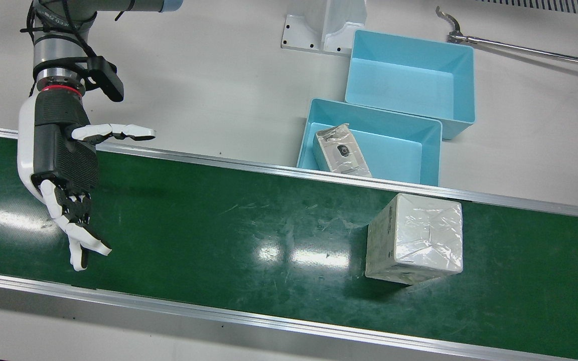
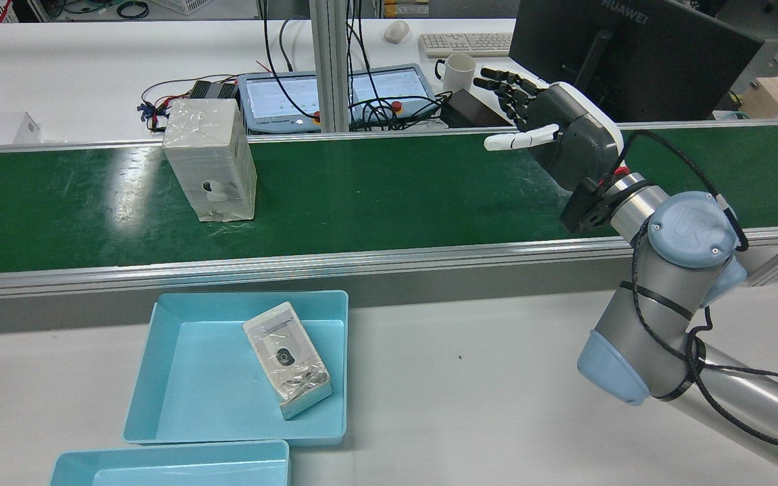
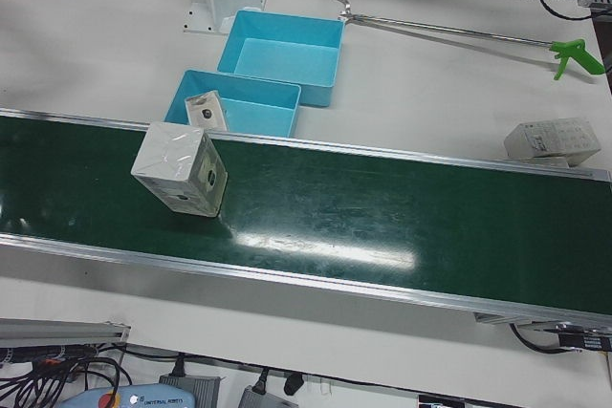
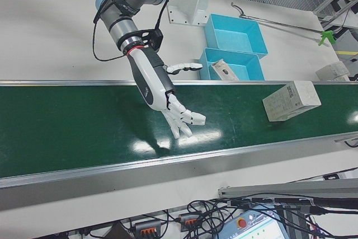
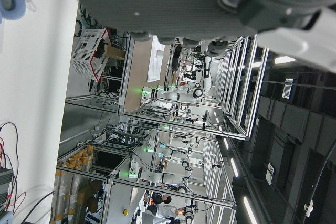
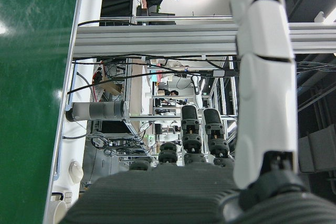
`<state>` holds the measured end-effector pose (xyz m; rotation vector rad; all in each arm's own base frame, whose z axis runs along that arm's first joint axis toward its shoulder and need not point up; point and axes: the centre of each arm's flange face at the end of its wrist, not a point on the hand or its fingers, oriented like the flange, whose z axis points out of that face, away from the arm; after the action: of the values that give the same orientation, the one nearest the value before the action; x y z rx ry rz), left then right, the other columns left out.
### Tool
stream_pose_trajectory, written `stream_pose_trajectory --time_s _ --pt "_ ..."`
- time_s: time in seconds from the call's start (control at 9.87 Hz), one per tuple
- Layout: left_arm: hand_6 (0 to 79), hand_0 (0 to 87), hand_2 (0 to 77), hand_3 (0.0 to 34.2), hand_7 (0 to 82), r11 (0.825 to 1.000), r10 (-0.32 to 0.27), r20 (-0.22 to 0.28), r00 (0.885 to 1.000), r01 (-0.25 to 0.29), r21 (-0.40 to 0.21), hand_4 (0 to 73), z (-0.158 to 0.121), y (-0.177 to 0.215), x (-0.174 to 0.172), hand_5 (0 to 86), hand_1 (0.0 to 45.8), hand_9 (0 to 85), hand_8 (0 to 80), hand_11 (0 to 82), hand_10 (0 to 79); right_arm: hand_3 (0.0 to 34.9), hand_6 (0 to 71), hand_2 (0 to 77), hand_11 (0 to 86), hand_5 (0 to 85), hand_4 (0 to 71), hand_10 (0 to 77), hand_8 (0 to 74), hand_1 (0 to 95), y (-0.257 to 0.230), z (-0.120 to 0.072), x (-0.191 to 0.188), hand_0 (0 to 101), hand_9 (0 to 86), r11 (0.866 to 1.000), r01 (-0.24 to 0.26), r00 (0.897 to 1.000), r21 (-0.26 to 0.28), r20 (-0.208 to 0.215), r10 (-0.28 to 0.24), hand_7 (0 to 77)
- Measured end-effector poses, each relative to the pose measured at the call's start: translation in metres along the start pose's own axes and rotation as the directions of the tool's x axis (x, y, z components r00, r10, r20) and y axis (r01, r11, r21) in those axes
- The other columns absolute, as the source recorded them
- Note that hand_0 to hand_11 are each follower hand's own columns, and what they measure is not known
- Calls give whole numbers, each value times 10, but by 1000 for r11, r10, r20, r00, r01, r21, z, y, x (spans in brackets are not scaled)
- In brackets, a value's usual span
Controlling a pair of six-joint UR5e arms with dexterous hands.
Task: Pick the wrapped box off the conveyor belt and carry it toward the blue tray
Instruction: 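Rotate the right hand palm toward the oncoming white wrapped box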
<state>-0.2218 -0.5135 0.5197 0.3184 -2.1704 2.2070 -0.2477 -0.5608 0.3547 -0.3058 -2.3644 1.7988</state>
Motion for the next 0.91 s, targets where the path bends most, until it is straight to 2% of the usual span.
stream_pose_trajectory --time_s 0.1,0.2,0.91 --pt "5 0 11 0 5 1000 0 0 1000 0 0 0 0 0 0 11 0 5 5 5 5 0 71 120 16 191 104 5 33 158 -4 1 3 490 65 1000 6 1000 9 -2 -5 180" --pt "5 0 5 0 5 1000 0 0 1000 0 0 0 0 0 0 11 0 5 5 5 5 0 71 104 11 158 93 5 60 158 -10 2 6 490 54 1000 6 1000 18 -5 -6 180" --pt "5 0 11 0 5 1000 0 0 1000 0 0 0 0 0 0 11 0 5 5 5 5 0 76 120 16 185 115 0 60 185 -12 4 11 503 65 999 -34 999 27 -9 34 207"
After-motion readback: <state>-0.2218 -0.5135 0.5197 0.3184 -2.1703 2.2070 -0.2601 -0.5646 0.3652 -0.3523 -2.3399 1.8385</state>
